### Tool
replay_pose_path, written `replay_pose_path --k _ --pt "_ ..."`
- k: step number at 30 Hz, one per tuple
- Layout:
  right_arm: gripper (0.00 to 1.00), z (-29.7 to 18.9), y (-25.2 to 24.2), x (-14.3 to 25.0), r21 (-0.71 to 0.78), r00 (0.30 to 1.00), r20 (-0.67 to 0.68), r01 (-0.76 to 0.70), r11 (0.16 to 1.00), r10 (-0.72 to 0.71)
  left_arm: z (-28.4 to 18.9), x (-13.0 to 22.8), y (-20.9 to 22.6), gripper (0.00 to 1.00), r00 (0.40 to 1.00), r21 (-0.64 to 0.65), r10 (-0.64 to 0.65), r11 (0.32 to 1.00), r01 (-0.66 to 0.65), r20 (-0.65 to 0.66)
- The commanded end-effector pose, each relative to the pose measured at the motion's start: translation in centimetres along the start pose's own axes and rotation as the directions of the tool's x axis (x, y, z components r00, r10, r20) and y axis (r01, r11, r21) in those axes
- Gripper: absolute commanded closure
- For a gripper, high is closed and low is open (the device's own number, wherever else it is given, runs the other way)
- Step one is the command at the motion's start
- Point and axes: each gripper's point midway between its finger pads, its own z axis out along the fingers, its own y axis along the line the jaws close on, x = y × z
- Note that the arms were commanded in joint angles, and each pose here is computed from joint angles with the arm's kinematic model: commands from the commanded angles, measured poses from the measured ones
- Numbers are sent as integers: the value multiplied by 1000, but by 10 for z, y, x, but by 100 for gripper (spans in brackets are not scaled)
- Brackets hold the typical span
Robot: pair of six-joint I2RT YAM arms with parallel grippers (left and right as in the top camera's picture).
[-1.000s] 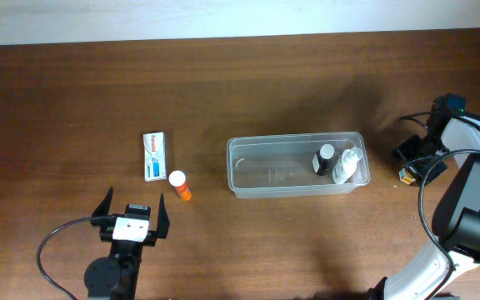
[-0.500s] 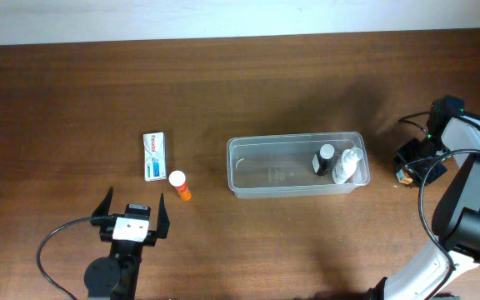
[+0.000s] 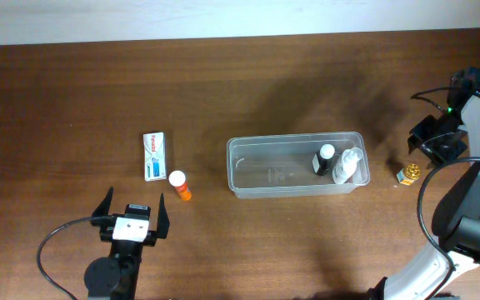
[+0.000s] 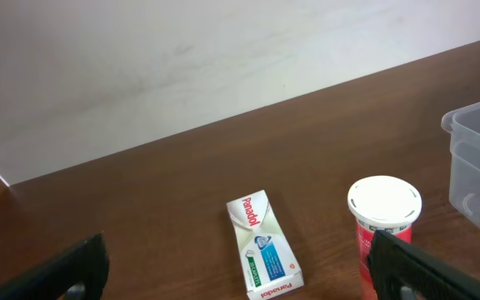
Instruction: Pack container
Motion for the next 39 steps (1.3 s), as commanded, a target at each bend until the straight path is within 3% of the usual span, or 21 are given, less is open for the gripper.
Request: replay_pose_path --k 1,10,32,39 --pt "56 2 -6 4 15 1000 -1 5 1000 -5 0 0 -1 1 1000 5 1 1000 -1 5" --pt "55 43 -14 17 29 1000 -26 9 1000 -9 0 0 -1 1 1000 5 1 1000 -1 5" --pt "55 69 -11 14 7 999 15 37 999 -37 0 0 -1 1 1000 5 1 1000 -1 5" --pt "72 69 -9 11 0 999 28 36 999 -36 0 0 -1 1 1000 5 1 1000 -1 5"
